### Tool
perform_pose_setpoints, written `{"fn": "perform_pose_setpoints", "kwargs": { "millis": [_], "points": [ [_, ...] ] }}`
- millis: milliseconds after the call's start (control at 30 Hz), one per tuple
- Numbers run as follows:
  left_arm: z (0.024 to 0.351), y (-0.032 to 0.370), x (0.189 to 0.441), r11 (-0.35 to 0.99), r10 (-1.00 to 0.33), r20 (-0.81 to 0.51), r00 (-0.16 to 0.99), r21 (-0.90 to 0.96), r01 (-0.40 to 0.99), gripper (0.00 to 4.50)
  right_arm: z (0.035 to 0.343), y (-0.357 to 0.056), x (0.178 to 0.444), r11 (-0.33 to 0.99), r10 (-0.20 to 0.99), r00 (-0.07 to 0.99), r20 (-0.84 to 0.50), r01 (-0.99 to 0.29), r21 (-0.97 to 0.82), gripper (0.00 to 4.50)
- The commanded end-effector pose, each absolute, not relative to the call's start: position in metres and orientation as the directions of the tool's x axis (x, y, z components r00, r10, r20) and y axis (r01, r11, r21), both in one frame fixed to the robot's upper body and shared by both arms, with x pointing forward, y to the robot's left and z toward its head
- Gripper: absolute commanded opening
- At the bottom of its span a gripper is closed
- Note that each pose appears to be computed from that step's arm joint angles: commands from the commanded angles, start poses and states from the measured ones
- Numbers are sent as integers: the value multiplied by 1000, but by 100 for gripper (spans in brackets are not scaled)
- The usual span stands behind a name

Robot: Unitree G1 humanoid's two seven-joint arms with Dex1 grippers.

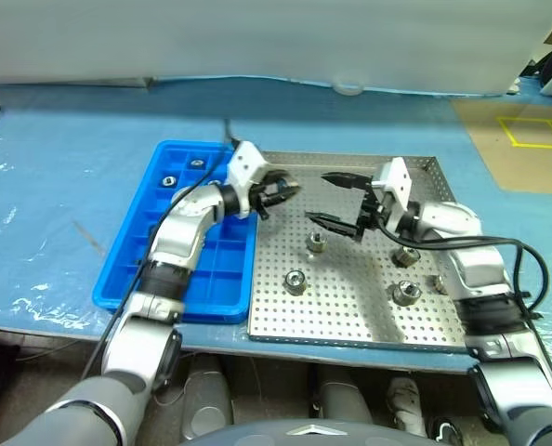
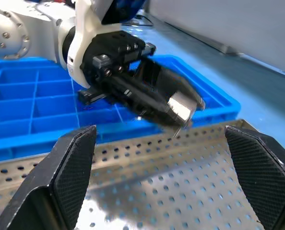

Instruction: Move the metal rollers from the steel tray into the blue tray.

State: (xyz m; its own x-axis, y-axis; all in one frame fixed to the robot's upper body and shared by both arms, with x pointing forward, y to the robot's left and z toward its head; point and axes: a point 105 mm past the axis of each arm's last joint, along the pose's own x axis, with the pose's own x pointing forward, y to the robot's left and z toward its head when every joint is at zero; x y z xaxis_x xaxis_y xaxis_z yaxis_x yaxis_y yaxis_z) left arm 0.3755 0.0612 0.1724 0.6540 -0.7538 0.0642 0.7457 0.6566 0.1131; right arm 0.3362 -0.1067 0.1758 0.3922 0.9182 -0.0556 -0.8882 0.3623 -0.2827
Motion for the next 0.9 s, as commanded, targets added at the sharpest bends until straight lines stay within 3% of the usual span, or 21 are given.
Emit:
{"fn": "perform_pose_setpoints", "kwargs": {
  "millis": [33, 267, 433, 900],
  "points": [
    [199, 95, 366, 817, -576, 207, 791, 123, 563, 164, 186, -91, 343, 294, 946, 322, -40, -903, -314, 450],
    [190, 156, 338, 971, -236, 245, 940, 104, 216, 164, 187, -63, 354, 181, 978, 204, -49, -938, -294, 450],
    [169, 178, 326, 991, -114, 178, 977, 88, 100, 164, 180, -55, 356, 141, 984, 167, -64, -946, -292, 450],
    [159, 173, 350, 988, -147, 129, 981, 68, 139, 164, 172, -62, 358, 160, 981, 185, -61, -944, -288, 450]
  ]
}}
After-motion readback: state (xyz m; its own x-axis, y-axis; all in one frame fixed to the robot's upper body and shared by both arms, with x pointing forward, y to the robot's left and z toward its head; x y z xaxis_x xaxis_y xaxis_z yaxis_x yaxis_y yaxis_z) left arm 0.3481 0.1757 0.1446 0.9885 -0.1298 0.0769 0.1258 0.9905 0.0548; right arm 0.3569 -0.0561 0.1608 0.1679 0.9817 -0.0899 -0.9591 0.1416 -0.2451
